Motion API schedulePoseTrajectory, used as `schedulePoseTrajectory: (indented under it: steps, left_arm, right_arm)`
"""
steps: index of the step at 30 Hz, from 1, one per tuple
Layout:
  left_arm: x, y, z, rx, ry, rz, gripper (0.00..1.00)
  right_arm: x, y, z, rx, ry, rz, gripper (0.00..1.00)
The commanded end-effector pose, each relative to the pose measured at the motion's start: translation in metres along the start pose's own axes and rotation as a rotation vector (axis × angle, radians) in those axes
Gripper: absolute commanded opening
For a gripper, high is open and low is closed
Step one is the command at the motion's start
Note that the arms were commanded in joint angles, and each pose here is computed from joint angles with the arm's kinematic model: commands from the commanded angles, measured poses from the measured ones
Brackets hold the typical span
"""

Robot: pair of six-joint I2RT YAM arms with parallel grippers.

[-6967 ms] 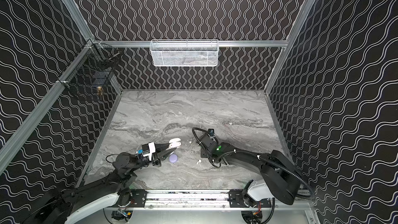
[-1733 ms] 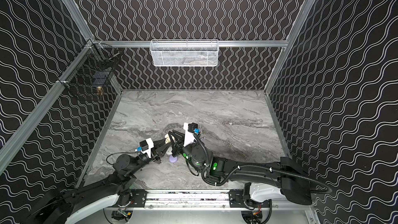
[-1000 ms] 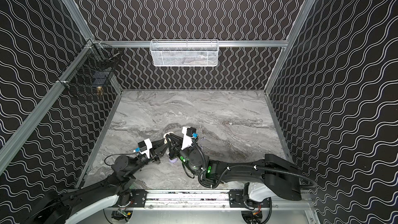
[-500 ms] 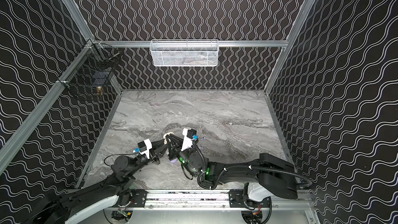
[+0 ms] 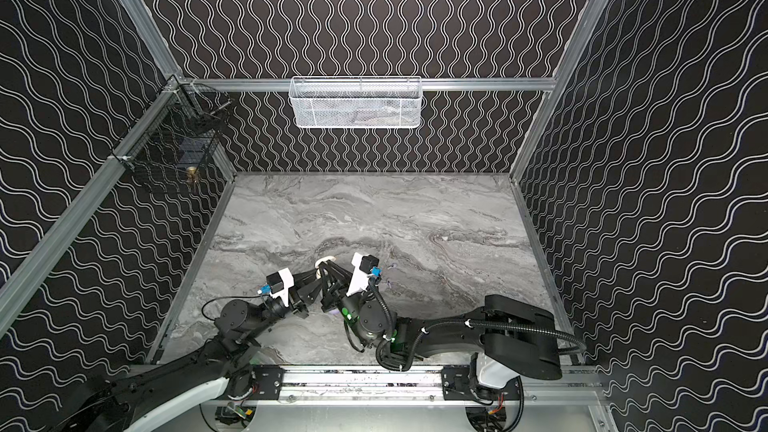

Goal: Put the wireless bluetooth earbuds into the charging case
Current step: 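Lower the cream earbud into the case held by the left gripper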

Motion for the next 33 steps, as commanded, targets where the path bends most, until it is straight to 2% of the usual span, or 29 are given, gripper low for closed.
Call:
schedulePoseTrajectory:
  steps: [1, 8, 16, 21, 28, 31, 33]
  left_arm:
    - [0.0, 0.016, 0.001, -0.021, 0.0, -0.092, 0.0]
    - [0.0, 0.017, -0.001, -0.032, -0.021, -0.1, 0.0]
    - [-0.001, 0.018, -0.003, -0.041, -0.049, -0.113, 0.0]
    - [0.0, 0.019, -0.004, -0.046, -0.056, -0.121, 0.0]
    - [0.001, 0.019, -0.004, -0.05, -0.054, -0.117, 0.0]
    - [0.0, 0.02, -0.004, -0.052, -0.061, -0.114, 0.0]
    - [0.0, 0.019, -0.004, -0.051, -0.06, -0.117, 0.0]
  right_arm:
    - [0.008, -0.014, -0.008, 0.046, -0.01, 0.093, 0.0]
    - [0.015, -0.021, -0.01, 0.13, -0.019, 0.18, 0.0]
    - [0.017, -0.025, -0.01, 0.176, -0.021, 0.215, 0.0]
    - [0.018, -0.02, -0.008, 0.186, -0.034, 0.203, 0.23]
    - [0.026, -0.005, 0.003, 0.197, -0.046, 0.187, 0.42]
    - [0.032, 0.005, 0.008, 0.199, -0.05, 0.172, 0.42]
    - [0.036, 0.014, 0.012, 0.202, -0.064, 0.158, 0.36]
Point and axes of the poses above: each gripper's point midway between its finger pads, its own x axis back along the fingers, its own z axis along the line the jaws close on, y = z × x, the point moved 9 cm from there along x, back along the fingers, and after that the axes turned 7 degrees about -x, right-handed, at the moved point
